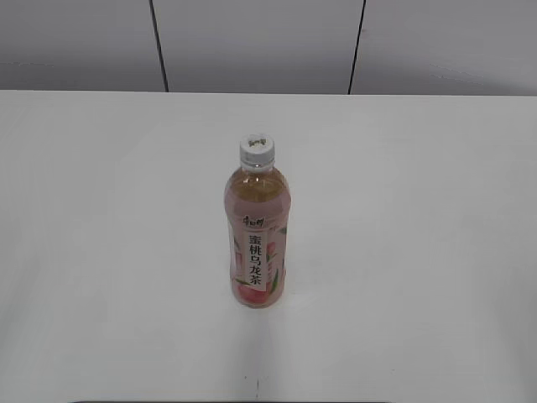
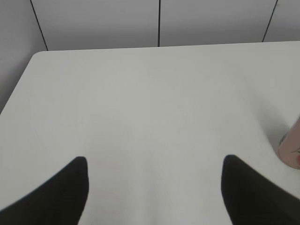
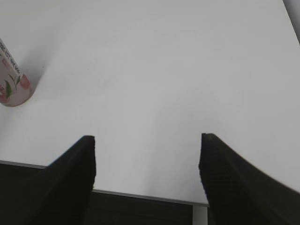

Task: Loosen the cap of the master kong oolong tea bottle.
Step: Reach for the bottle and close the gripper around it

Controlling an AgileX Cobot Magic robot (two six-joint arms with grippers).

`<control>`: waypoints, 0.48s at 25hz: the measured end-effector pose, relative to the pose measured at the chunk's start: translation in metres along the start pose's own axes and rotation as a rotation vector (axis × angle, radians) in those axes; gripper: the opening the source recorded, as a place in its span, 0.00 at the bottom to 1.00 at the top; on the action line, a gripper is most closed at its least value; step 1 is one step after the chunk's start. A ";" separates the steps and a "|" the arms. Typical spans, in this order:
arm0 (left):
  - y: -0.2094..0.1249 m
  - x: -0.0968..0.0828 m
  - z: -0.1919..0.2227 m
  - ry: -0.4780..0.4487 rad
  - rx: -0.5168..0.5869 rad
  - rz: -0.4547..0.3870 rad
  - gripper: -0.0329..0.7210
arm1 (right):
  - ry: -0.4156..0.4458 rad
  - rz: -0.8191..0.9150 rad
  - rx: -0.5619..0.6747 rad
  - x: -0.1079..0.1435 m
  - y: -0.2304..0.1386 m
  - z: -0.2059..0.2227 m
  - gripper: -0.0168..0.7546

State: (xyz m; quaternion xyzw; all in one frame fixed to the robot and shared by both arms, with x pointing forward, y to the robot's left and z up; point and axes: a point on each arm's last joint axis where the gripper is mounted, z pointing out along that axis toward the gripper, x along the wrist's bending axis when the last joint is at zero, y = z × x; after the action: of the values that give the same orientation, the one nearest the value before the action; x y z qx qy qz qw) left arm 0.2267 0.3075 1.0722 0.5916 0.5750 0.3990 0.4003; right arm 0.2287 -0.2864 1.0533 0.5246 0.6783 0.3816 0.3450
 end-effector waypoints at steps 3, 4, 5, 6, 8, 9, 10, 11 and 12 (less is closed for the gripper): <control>0.000 0.000 0.000 0.000 0.000 0.000 0.75 | 0.000 0.000 0.000 0.000 0.000 0.000 0.70; 0.000 0.000 0.000 0.000 0.000 0.000 0.75 | 0.000 0.000 0.000 0.000 0.000 0.000 0.70; 0.000 0.000 0.000 0.000 0.000 0.000 0.75 | 0.000 0.000 0.000 0.000 0.000 0.000 0.70; 0.000 0.000 0.000 0.000 0.000 0.000 0.75 | 0.000 0.000 0.000 0.000 0.000 0.000 0.70; 0.000 0.000 0.000 0.000 0.000 0.000 0.75 | 0.001 0.000 0.000 0.000 0.000 0.000 0.70; 0.000 0.000 0.000 0.000 0.000 0.000 0.75 | 0.001 0.000 0.000 0.000 0.000 0.000 0.70; 0.000 0.000 0.000 0.000 0.000 0.000 0.75 | 0.001 0.000 0.000 0.000 0.000 0.000 0.70; 0.000 0.000 0.000 0.000 0.000 0.000 0.75 | 0.001 0.000 0.000 0.000 0.000 0.000 0.70; 0.000 0.000 0.000 0.000 0.000 0.000 0.75 | 0.001 0.000 0.000 0.000 0.000 0.000 0.70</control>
State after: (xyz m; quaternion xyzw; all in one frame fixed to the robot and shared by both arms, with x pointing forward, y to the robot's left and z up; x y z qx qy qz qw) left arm 0.2267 0.3075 1.0722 0.5916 0.5750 0.3990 0.4003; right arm 0.2287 -0.2863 1.0534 0.5246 0.6783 0.3819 0.3447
